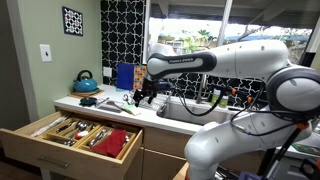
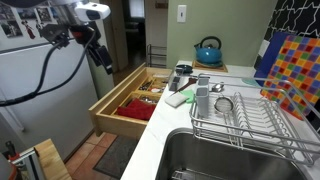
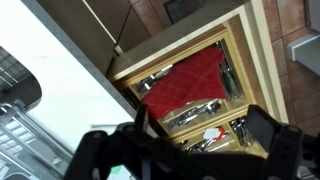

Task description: Pick up the white sponge and put it in the right utensil drying holder in the dishes drying rack

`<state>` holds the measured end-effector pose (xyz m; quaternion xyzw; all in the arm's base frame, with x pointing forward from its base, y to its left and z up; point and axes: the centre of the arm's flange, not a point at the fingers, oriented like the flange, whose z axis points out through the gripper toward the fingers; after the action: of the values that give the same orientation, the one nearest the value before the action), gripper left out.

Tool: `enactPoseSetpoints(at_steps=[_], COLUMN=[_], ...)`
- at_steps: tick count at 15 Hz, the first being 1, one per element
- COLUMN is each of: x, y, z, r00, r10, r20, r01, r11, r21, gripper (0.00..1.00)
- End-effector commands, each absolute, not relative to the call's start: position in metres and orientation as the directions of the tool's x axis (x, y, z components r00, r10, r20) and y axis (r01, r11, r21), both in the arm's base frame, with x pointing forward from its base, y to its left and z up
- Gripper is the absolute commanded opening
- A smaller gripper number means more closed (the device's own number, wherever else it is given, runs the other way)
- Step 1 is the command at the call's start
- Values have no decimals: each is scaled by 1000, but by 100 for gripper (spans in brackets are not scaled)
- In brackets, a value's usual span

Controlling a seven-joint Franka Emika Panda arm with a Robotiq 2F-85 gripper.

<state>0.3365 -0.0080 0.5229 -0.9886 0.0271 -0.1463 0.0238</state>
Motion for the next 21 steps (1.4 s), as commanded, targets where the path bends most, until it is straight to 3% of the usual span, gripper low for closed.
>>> enactPoseSetpoints(at_steps=[1,3,4,10,16,21], x=[416,445,401,417,487,542], y=[-23,-29,-22,-29,-91,-135], z=[499,485,492,488,461,428], r00=[959,956,952,961,950,963], r10=[-69,-102,-93,-96,-259,-219], r20=[274,274,293,258,177,155], r01=[-47,-75,-73,-81,-248,-207], r11=[-995,-991,-994,-994,-965,-974], r21=[-86,-109,-79,-68,-84,-92], gripper=[100,100,100,100,100,100])
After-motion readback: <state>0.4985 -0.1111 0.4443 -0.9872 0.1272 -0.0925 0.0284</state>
